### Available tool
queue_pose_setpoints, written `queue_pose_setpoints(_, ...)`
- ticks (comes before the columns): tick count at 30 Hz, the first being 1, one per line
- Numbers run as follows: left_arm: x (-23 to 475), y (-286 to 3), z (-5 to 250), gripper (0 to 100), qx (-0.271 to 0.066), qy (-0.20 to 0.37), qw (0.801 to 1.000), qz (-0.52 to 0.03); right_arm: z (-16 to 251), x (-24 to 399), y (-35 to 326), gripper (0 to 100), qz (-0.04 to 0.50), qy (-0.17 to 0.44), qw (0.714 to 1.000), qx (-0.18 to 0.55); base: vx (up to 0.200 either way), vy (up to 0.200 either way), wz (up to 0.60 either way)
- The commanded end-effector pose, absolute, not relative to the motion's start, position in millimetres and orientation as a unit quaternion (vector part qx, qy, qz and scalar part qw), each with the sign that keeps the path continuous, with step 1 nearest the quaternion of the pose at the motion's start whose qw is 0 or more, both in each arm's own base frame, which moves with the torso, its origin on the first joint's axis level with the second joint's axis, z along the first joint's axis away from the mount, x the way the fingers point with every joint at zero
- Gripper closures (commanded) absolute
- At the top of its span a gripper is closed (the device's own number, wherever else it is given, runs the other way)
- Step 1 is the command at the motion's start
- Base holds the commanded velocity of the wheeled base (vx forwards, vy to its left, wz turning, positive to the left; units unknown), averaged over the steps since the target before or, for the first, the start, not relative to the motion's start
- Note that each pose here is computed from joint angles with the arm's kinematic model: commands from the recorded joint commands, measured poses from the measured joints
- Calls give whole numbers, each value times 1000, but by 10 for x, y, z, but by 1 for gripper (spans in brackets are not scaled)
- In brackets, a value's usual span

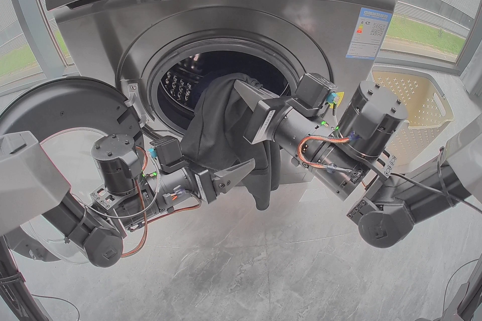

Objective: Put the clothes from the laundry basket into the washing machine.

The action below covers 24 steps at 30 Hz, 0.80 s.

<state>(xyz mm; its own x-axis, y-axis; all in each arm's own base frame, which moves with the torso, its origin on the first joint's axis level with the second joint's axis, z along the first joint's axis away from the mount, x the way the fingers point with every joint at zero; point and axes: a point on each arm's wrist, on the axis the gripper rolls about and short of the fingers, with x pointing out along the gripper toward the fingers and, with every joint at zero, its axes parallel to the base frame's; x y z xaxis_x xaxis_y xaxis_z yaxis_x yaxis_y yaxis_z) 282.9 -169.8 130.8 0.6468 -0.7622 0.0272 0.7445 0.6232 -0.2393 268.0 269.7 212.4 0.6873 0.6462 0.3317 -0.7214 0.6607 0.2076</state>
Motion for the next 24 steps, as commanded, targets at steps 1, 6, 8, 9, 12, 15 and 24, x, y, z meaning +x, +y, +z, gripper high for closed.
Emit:
queue_pose_setpoints(1,2921,-1739,1203,0,-116,44,904,-409,2123,2659,2714,100,382,-114,903,163,0,0,0)
queue_pose_setpoints(6,2933,-1752,1225,100,-117,35,908,-400,2124,2659,2714,100,382,-115,902,164,0,0,0)
queue_pose_setpoints(8,2923,-1753,1248,100,-118,31,908,-402,2120,2662,2709,100,381,-114,903,163,0,0,0)
queue_pose_setpoints(9,2919,-1750,1262,100,-118,30,908,-401,2120,2662,2709,100,381,-114,903,163,0,0,0)
queue_pose_setpoints(12,2895,-1736,1299,100,-119,21,908,-402,2110,2672,2703,100,379,-113,904,163,0,0,0)
queue_pose_setpoints(15,2852,-1717,1334,100,-120,10,907,-403,2104,2683,2697,100,378,-113,905,162,0,0,0)
queue_pose_setpoints(24,2614,-1727,1404,100,-123,-13,899,-421,2010,2706,2728,100,379,-107,905,161,0,0,0)
